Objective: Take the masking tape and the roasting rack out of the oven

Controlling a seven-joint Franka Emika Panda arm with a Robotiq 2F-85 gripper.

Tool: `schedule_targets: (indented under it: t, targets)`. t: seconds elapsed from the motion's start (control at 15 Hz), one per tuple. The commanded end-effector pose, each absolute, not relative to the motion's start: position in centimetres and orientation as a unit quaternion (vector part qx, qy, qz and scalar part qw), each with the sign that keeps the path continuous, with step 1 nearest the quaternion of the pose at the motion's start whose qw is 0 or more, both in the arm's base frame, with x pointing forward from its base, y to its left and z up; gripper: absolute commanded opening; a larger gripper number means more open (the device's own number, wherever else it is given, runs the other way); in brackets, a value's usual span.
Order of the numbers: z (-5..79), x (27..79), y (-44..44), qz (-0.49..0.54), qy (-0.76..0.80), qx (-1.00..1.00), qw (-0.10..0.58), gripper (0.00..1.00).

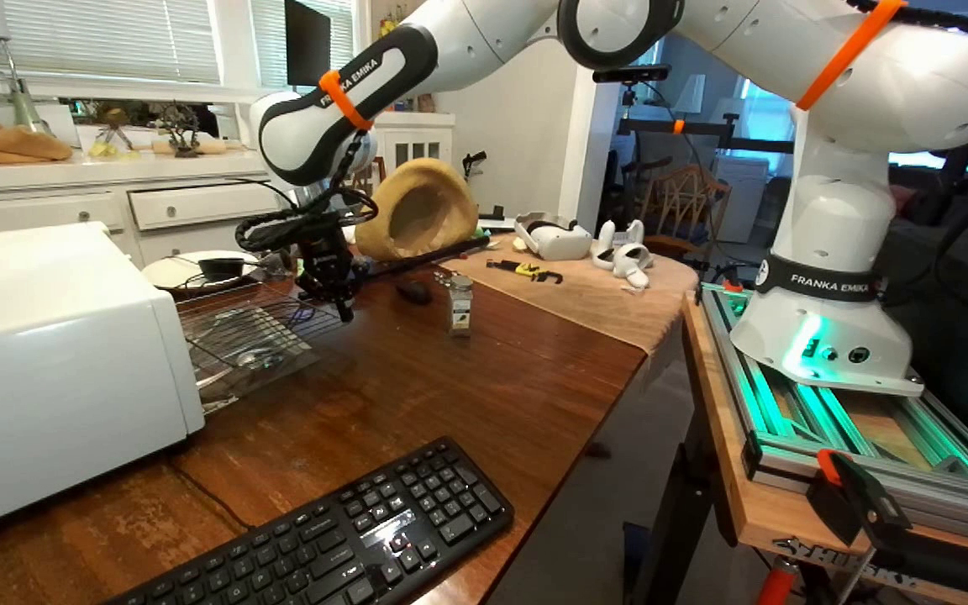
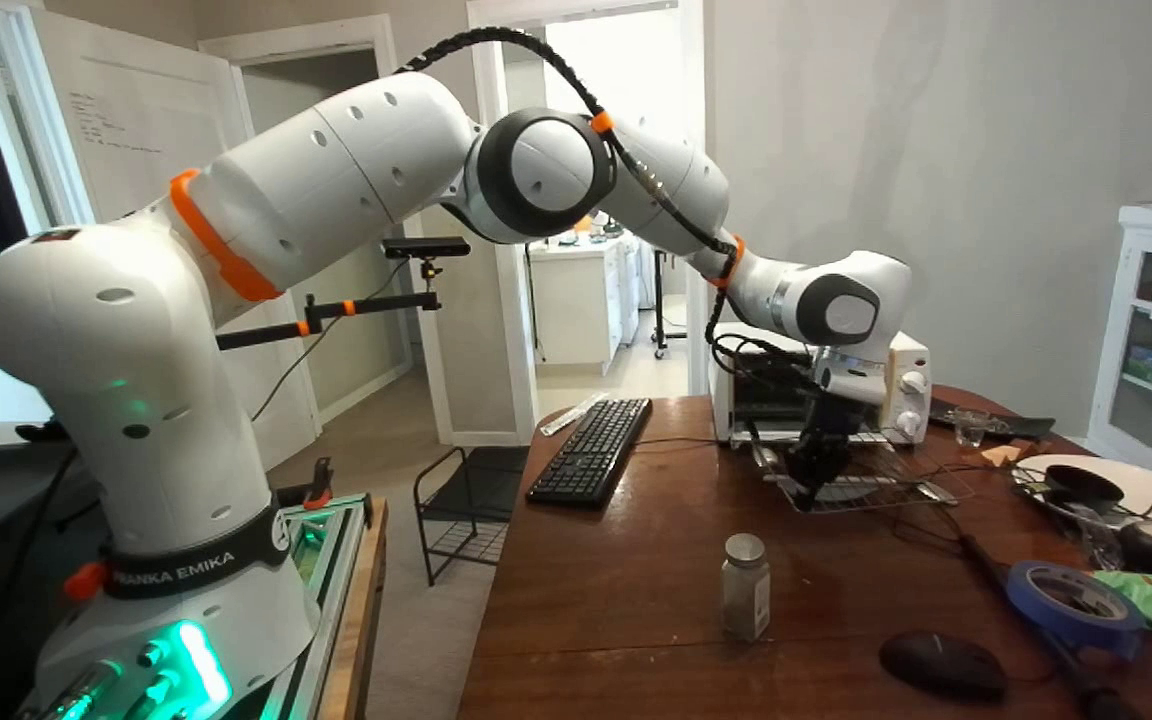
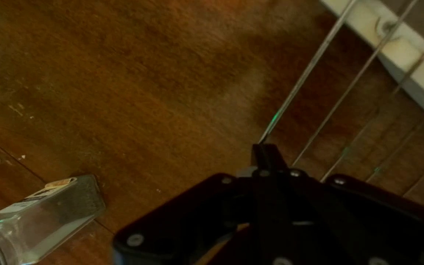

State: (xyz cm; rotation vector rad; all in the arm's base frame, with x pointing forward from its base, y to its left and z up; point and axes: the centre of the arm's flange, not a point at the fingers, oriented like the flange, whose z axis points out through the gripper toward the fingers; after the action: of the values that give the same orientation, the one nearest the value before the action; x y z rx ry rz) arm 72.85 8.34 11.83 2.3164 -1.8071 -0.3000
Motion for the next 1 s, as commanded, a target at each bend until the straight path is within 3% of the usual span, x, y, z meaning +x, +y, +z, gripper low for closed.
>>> schedule_targets:
  t: [0.0,0.07,0.73,0.93]
  targets:
    - [11.3,73.0,8.8,-0.086,-0.635,0.757,0.125,0.00]
    - [11.2,73.0,8.9,-0.087,-0.638,0.755,0.126,0.20]
    - [11.1,72.8,12.0,-0.097,-0.638,0.759,0.081,0.95]
    - [11.4,72.7,12.7,-0.094,-0.637,0.762,0.071,1.00]
